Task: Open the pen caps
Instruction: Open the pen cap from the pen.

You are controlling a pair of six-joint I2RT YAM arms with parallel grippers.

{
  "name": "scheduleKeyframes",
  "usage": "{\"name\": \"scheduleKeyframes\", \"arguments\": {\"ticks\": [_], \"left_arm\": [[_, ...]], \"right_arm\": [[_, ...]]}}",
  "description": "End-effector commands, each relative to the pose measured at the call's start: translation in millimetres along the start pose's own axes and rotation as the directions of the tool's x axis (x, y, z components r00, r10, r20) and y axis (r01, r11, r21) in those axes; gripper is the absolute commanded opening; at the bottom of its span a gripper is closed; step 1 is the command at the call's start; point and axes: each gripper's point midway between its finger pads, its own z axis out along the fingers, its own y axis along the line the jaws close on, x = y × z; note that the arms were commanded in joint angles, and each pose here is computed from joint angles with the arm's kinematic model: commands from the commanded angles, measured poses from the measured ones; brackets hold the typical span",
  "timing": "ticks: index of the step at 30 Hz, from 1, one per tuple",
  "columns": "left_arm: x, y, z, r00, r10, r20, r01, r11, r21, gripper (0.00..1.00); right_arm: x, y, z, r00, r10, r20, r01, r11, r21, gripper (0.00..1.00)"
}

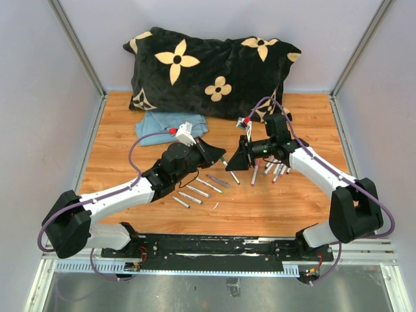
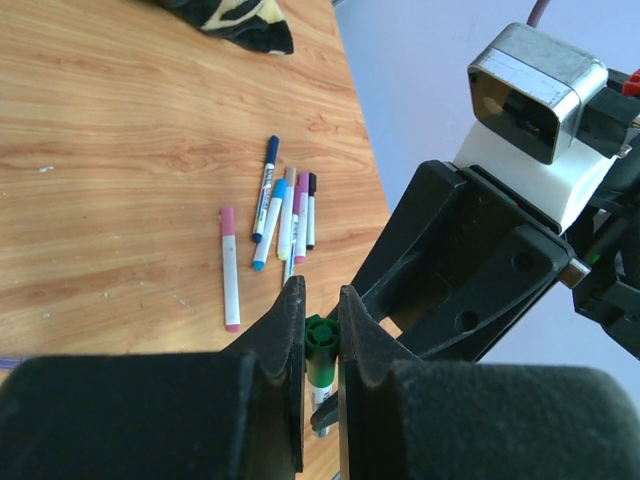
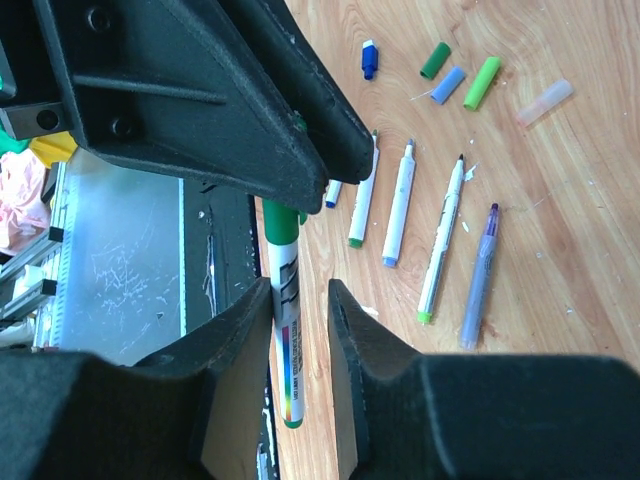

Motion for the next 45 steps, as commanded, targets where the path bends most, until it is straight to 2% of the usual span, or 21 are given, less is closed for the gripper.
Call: {"name": "scheduleKeyframes", "arguments": {"ticks": [1,13,16,19,21,25,29,32,36,42,44,45], "left_arm": [[-22.6,-25.1,-6.1,0.996,-0.015,0.085,0.007,0.995,0.098,0.00],[-34.4,-24.7,-14.2,0.990,-0.019,0.141,0.004,0.994,0.107,0.00],[-36.2,-22.8,-16.8,0.988,-0.021,0.153,0.005,0.995,0.103,0.01],[-35.8,-19.9,-18.0,0.987,-0.029,0.155,0.015,0.995,0.095,0.12],[-33.3,-18.2,-18.1,0.988,-0.037,0.147,0.023,0.995,0.093,0.22],[-23.8,-15.8,-17.3,0.993,-0.044,0.108,0.033,0.995,0.097,0.41],[-11.2,-12.3,-14.9,0.997,-0.059,0.058,0.053,0.994,0.098,0.47],[-3.9,-9.3,-11.5,0.998,-0.063,0.031,0.059,0.994,0.092,0.46],[0.4,-7.5,-7.8,0.997,-0.072,0.017,0.070,0.994,0.085,0.36],[7.6,-4.8,-3.2,0.997,-0.082,-0.011,0.083,0.994,0.077,0.31],[7.1,-5.6,-2.8,0.996,-0.085,-0.010,0.085,0.993,0.078,0.21],[5.4,-6.2,-2.8,0.996,-0.086,-0.004,0.086,0.993,0.077,0.10]], "right_arm": [[-1.7,3.5,4.1,1.000,-0.001,-0.003,0.001,1.000,-0.032,0.29],[5.1,14.2,13.5,0.998,-0.021,-0.051,0.017,0.997,-0.077,0.25],[4.9,15.2,13.8,0.998,-0.021,-0.055,0.016,0.997,-0.082,0.17],[4.3,15.8,13.4,0.998,-0.019,-0.056,0.014,0.996,-0.084,0.05],[4.1,16.4,13.4,0.998,-0.020,-0.055,0.016,0.996,-0.083,0.01],[2.9,15.3,12.9,0.998,-0.022,-0.053,0.018,0.997,-0.070,0.01],[3.7,11.1,13.6,0.998,-0.015,-0.055,0.012,0.999,-0.051,0.01],[4.6,9.1,14.0,0.998,-0.011,-0.058,0.008,0.999,-0.043,0.01],[5.0,7.7,14.0,0.998,-0.010,-0.059,0.008,0.999,-0.036,0.01],[4.8,6.2,13.6,0.998,-0.016,-0.059,0.014,1.000,-0.023,0.01],[5.1,5.8,13.6,0.998,-0.017,-0.059,0.016,1.000,-0.021,0.01],[4.6,6.1,13.6,0.998,-0.020,-0.059,0.019,1.000,-0.021,0.01]]}}
